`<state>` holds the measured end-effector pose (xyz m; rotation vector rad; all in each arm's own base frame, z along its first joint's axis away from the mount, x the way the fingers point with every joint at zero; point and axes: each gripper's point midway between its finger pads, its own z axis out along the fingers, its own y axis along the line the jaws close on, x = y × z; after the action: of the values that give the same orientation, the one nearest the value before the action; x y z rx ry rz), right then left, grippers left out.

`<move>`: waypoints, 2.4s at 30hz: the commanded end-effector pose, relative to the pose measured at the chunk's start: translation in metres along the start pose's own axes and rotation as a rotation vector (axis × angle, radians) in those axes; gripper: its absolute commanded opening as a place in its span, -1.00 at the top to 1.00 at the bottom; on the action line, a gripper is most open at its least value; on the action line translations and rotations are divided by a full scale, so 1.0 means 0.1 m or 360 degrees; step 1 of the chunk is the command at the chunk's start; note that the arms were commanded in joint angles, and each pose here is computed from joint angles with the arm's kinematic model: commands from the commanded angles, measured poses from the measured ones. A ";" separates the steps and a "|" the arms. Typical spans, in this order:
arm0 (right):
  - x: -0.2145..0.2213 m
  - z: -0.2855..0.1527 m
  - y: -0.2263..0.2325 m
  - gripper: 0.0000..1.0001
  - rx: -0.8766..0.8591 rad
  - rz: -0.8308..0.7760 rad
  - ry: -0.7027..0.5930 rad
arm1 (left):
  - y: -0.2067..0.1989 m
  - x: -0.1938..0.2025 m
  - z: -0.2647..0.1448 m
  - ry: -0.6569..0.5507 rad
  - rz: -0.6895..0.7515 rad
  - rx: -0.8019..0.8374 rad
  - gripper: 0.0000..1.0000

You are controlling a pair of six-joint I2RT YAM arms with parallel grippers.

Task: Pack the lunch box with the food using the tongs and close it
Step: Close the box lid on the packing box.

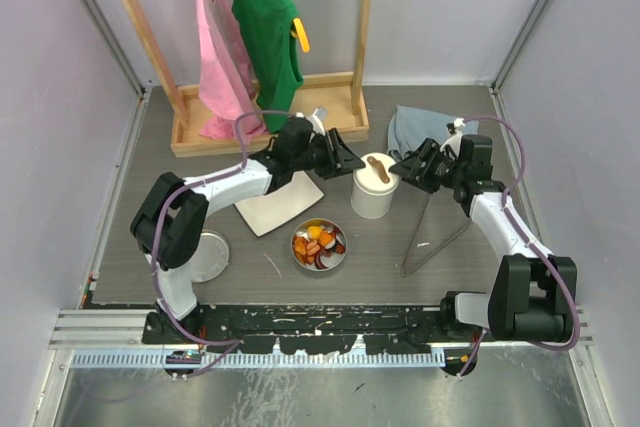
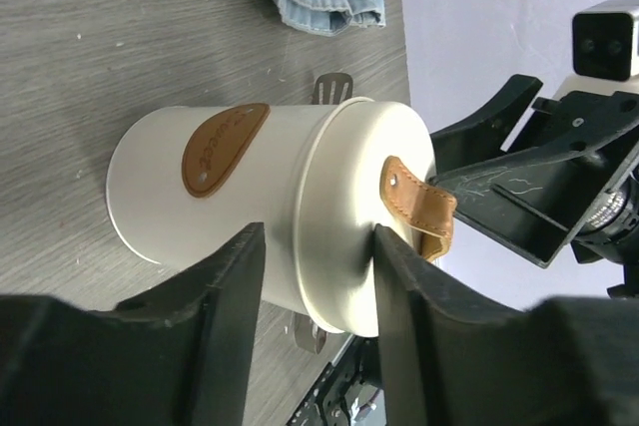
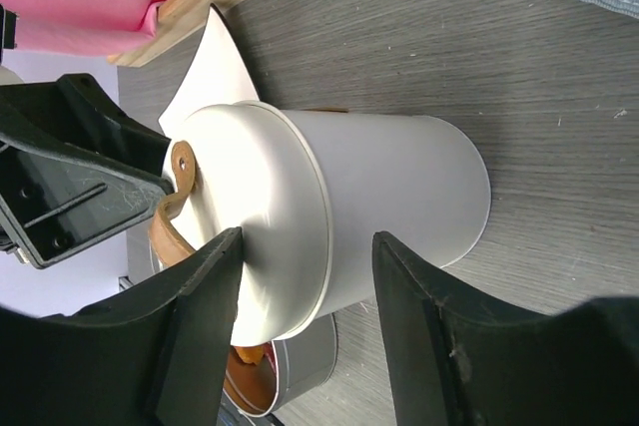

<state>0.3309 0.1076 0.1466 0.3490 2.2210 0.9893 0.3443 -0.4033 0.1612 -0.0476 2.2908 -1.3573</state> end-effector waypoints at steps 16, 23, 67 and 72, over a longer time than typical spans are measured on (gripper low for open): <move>-0.29 -0.56 0.07 -0.28 0.0370 -0.0212 -0.0102 | -0.14 0.32 -0.46 0.0178 0.0107 -0.0230 -0.38; -0.15 -0.68 0.34 -0.27 0.0186 -0.0172 -0.0096 | -0.20 0.37 -0.44 0.0234 0.0090 -0.0164 -0.38; 0.04 -0.59 0.42 -0.30 0.0134 -0.0171 -0.0153 | -0.15 0.30 -0.39 0.0178 0.0196 -0.0217 -0.26; -0.06 -0.80 0.71 -0.32 0.0036 -0.0284 -0.0234 | -0.56 0.02 -0.64 0.0010 0.0317 -0.0141 -0.44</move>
<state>0.2829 0.1109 0.2027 0.3288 2.1842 0.8636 0.3007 -0.3884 0.1669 0.0856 2.4605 -1.1813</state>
